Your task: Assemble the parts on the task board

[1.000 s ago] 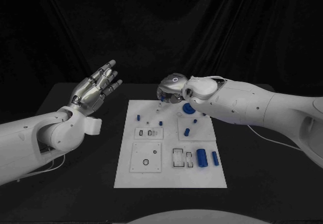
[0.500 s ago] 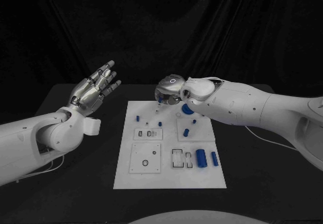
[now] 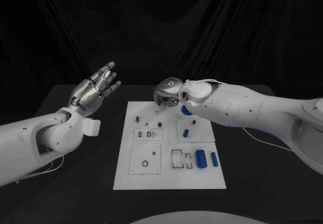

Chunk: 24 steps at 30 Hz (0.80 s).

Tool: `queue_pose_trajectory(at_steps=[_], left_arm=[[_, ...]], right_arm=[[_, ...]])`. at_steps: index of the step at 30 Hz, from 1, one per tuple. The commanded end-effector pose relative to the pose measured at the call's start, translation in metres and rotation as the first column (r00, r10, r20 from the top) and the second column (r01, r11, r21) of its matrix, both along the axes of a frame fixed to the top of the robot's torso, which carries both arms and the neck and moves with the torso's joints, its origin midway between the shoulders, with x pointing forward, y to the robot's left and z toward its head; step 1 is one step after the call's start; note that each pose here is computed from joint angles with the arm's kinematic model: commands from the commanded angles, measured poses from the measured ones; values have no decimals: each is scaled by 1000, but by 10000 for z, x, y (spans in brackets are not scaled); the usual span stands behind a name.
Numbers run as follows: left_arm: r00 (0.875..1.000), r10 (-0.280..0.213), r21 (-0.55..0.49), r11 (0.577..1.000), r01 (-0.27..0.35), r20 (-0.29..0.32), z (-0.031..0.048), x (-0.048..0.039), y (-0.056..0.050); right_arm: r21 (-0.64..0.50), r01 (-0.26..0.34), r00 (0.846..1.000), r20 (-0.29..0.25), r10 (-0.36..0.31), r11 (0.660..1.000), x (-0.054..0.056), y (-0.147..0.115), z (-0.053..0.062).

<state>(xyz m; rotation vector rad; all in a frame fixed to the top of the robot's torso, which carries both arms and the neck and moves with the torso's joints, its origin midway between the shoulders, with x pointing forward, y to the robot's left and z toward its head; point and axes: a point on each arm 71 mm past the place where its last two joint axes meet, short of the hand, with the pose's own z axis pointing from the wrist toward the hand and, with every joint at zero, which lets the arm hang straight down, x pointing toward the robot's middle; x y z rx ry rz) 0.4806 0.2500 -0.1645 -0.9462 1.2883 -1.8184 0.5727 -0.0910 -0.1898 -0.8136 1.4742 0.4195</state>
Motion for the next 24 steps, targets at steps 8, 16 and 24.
queue_pose_trajectory(at_steps=[8,16,24], left_arm=[[999,-28,-22,999,29,17,24,-10,-46],[999,-34,-23,999,35,14,21,-4,-49],[999,-43,-24,999,43,10,15,5,-55]], right_arm=[[-14,19,1000,-18,-19,1000,7,15,-82],[-26,35,999,-33,-35,999,16,13,-121],[-34,54,998,-41,-55,998,18,-19,-142]])
